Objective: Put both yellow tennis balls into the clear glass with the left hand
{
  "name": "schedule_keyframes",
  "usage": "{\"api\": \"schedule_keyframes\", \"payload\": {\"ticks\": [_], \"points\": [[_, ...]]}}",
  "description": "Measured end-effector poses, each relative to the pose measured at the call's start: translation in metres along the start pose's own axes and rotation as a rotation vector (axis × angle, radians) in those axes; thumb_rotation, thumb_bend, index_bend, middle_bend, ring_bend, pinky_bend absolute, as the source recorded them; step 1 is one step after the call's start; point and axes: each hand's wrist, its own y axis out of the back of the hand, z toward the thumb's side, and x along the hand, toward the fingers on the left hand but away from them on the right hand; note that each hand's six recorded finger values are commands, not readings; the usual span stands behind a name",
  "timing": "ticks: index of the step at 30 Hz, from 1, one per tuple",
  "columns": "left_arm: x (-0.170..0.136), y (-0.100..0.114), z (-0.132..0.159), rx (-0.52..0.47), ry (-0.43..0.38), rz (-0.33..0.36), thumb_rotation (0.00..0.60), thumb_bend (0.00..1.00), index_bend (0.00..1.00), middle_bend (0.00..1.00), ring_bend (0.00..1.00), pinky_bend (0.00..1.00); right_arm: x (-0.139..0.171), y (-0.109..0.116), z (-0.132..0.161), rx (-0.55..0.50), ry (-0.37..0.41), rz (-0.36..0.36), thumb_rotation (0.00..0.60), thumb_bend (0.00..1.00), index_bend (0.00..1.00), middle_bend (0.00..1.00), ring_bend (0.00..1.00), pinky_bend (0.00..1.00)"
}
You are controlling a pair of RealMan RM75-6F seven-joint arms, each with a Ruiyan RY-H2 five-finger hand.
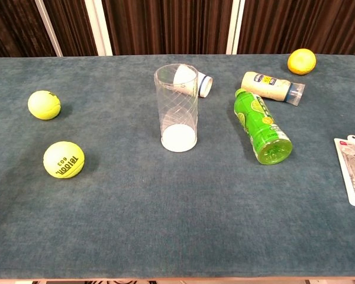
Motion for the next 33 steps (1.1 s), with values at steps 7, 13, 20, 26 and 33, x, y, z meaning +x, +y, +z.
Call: {"api": "schedule_keyframes", "payload": {"ticks": [7, 13, 20, 26, 33], "points": [[0.034, -0.013, 0.044, 0.023, -0.153, -0.15, 0.6, 0.0, 0.1, 0.0, 0.0, 0.11, 0.0, 0.001, -0.002, 0.001, -0.009, -0.003, 0.6, 0.34, 0.03, 0.08, 0.12, 0.06], [0.058, -0.034, 0.075, 0.097, -0.227, -0.259, 0.6, 0.0, 0.1, 0.0, 0.0, 0.12, -0.001, 0.0, -0.003, 0.003, -0.012, 0.0, 0.6, 0.34, 0.03, 0.08, 0.12, 0.06], [0.077, -0.068, 0.108, 0.151, -0.291, -0.35, 0.6, 0.0, 0.1, 0.0, 0.0, 0.12, -0.002, 0.001, -0.005, 0.004, -0.02, -0.002, 0.6, 0.34, 0.03, 0.08, 0.12, 0.06], [0.087, -0.092, 0.125, 0.175, -0.312, -0.388, 0.6, 0.01, 0.14, 0.07, 0.09, 0.23, -0.002, 0.002, -0.007, 0.004, -0.025, -0.007, 0.6, 0.34, 0.03, 0.08, 0.12, 0.06], [0.092, -0.113, 0.134, 0.214, -0.336, -0.392, 0.6, 0.06, 0.19, 0.22, 0.21, 0.39, -0.003, 0.002, -0.008, 0.004, -0.029, -0.01, 0.6, 0.34, 0.03, 0.07, 0.12, 0.06]]}}
